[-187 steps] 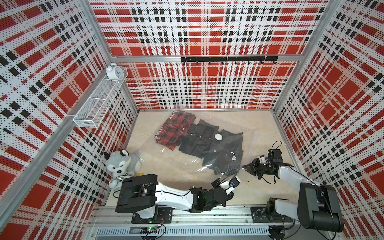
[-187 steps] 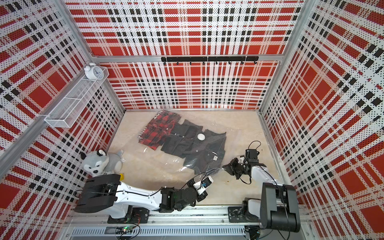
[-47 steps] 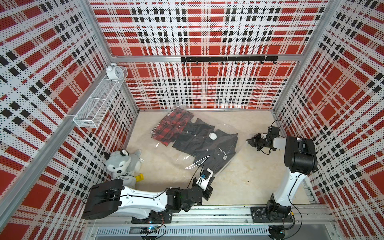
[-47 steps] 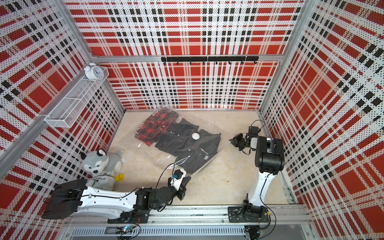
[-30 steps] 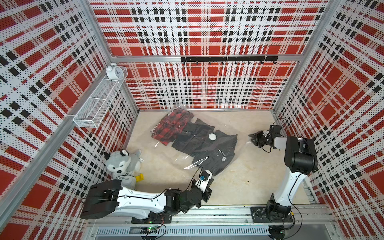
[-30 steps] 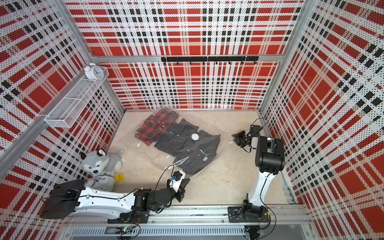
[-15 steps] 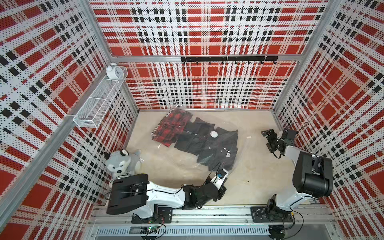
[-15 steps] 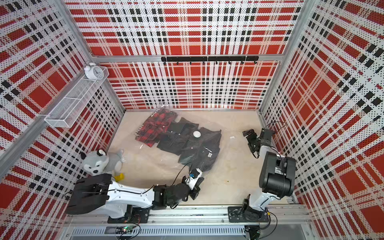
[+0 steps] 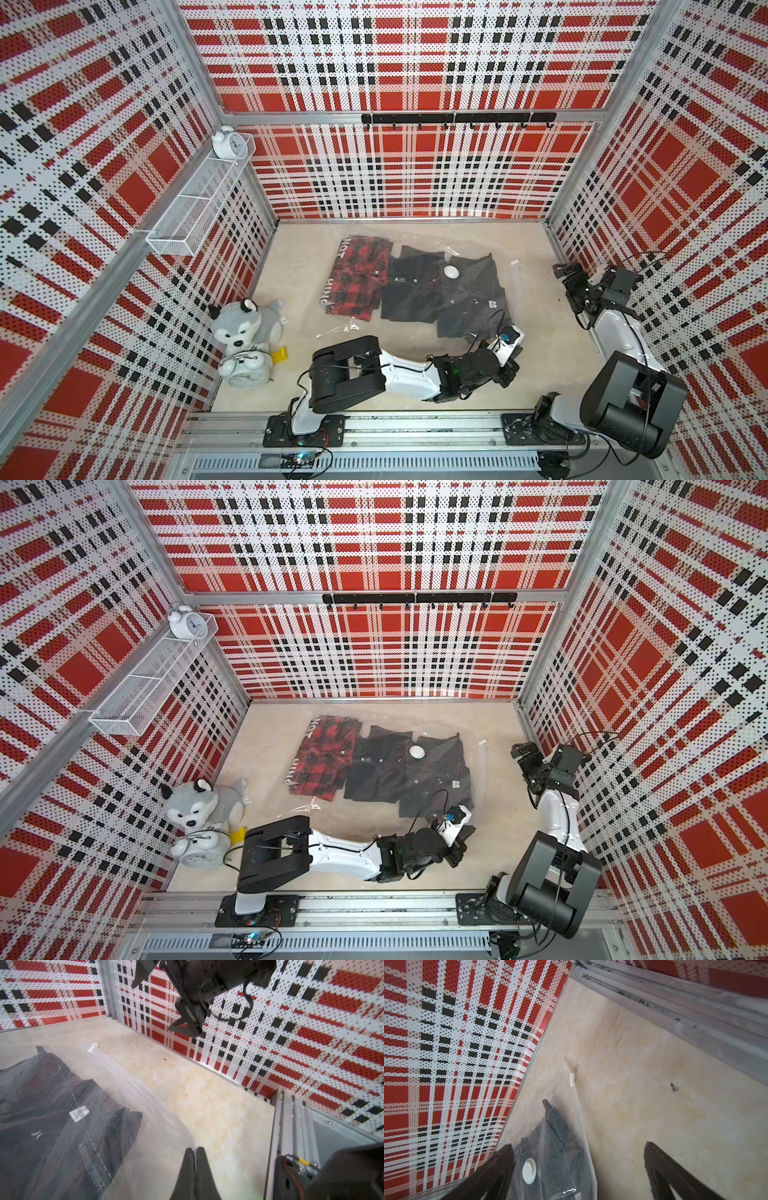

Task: Place the folded shirt into the vacuum bag
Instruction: Close the vacuum bag at the center of the board, then adjust the vacuum bag at the center of the board.

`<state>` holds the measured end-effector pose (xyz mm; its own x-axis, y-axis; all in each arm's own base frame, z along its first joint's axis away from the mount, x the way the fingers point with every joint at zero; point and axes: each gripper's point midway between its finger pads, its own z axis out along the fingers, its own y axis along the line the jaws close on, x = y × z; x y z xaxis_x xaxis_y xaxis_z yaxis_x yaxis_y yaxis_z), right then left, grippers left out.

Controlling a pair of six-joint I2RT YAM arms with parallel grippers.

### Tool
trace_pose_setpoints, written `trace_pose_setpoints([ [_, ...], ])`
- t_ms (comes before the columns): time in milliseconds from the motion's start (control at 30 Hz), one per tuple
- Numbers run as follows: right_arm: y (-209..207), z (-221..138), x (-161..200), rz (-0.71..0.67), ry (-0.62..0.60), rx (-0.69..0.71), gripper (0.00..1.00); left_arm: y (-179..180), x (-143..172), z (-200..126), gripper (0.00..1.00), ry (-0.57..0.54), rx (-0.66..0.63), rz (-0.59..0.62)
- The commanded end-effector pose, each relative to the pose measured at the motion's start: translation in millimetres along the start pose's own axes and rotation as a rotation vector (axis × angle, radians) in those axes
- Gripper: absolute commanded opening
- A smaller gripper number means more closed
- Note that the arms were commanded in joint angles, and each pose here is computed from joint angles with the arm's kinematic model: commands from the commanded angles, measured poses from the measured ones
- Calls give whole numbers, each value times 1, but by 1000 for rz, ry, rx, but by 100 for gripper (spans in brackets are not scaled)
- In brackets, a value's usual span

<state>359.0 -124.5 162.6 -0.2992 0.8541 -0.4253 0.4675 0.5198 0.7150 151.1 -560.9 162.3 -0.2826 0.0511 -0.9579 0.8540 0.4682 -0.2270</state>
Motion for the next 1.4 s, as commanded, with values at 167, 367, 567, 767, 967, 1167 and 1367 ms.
trace_pose_setpoints([
  [167,-6,-11,1,-9,4,7,100,-18,-64,21,57,-153,180,-150],
  [367,5,-19,0,-29,-4,-29,100,18,-96,-19,91,-186,139,-223],
  [567,48,-17,25,-86,77,-201,100,96,-110,-68,98,-193,-28,-286],
  [767,114,-2,97,-236,278,-411,100,191,-84,-83,98,-86,-204,-347],
  [967,166,2,185,-372,494,-569,100,279,-46,-99,98,2,-334,-445],
  [1167,186,4,253,-432,624,-646,96,330,-22,-128,98,23,-443,-487],
  [1367,152,40,300,-407,762,-567,82,362,16,-138,98,74,-506,-519],
])
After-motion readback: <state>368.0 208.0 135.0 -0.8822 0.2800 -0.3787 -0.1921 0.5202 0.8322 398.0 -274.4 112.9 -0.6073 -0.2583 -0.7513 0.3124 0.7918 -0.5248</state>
